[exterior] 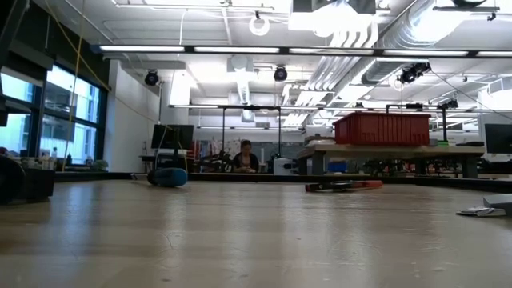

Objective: Coil cords
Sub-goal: Coil the black wire onto the black spool

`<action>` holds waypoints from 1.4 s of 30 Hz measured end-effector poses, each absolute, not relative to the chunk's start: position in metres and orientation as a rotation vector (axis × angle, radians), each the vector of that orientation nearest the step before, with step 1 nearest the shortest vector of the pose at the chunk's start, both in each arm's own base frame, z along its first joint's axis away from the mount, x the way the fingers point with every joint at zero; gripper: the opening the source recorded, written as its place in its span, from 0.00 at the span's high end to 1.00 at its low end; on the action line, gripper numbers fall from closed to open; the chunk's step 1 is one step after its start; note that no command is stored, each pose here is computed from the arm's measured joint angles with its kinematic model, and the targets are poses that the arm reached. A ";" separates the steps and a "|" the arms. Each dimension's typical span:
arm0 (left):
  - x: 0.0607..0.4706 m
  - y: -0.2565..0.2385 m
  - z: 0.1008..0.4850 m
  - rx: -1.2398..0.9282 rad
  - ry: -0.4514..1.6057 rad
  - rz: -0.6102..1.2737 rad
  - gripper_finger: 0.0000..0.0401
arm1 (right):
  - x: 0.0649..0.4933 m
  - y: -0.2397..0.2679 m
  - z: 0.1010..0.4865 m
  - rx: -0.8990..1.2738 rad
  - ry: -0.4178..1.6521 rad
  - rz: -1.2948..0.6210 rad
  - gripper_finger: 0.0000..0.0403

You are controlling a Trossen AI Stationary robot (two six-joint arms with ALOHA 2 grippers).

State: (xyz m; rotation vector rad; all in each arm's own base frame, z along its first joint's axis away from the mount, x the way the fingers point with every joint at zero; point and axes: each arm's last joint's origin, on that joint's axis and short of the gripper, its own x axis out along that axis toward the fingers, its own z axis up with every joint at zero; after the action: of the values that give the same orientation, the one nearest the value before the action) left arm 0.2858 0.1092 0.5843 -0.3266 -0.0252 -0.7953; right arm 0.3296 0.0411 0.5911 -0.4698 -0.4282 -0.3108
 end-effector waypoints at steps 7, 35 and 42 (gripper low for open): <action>0.279 0.099 0.571 -0.321 0.067 -0.738 1.00 | 0.331 0.037 0.589 -0.386 -0.411 -0.294 1.00; 0.244 0.082 0.489 -0.220 0.801 -0.182 1.00 | 0.279 0.016 0.569 -0.119 0.049 -0.412 0.73; 0.261 0.063 0.435 -0.190 0.850 -0.131 1.00 | 0.285 0.004 0.499 -0.084 0.582 -0.432 0.55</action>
State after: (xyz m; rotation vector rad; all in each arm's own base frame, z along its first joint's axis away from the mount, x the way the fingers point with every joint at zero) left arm 0.2615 0.0634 0.4347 -0.1904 0.8497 -0.1311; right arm 0.2845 0.0044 0.4989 -0.0839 0.5824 -0.4324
